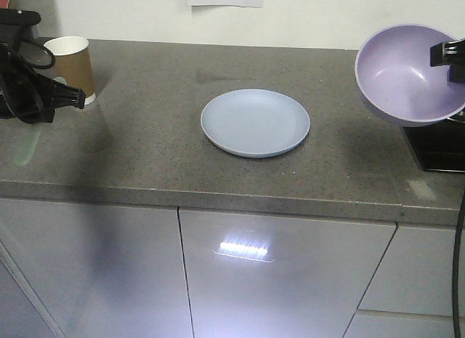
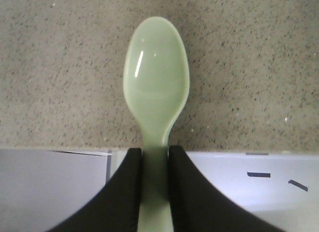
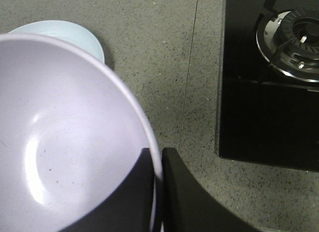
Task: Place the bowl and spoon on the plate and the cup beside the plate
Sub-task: 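Approach the blue plate while holding the spoon and bowl aloft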
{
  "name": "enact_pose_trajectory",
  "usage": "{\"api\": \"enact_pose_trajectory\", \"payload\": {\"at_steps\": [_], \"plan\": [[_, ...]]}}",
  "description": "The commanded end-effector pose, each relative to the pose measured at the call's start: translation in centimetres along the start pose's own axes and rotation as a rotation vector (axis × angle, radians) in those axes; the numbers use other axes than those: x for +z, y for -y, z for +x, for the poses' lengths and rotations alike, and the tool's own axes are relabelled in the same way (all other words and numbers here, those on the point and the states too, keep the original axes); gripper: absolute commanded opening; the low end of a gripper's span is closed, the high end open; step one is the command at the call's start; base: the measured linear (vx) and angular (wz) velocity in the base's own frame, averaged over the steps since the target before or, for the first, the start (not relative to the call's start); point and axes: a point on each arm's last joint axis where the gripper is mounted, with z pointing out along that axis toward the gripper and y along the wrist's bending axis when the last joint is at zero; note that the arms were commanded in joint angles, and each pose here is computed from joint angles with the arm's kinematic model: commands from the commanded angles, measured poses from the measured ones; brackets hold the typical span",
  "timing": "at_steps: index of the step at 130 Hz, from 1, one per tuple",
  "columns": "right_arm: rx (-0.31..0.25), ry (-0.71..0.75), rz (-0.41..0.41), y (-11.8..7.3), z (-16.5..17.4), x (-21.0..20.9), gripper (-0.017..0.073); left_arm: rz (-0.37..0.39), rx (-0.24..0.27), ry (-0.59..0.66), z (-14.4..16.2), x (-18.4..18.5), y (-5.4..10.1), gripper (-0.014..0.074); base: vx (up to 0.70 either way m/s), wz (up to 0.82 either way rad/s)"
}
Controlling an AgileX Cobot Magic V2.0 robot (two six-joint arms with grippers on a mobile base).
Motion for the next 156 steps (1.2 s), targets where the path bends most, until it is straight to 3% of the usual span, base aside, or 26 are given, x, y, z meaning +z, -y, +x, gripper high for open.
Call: {"api": "enact_pose_trajectory", "payload": {"at_steps": [1, 156], "plan": [[-0.009, 0.123, 0.007, -0.10, -1.29, -2.01, -0.0003, 0.009, -0.004, 0.112, -0.84, -2.59, -0.14, -0.0008, 0.12, -0.07], [-0.009, 0.123, 0.007, -0.10, -1.29, -2.01, -0.0003, 0.009, -0.004, 0.112, -0.84, -2.59, -0.14, -0.0008, 0.11, -0.02]]}}
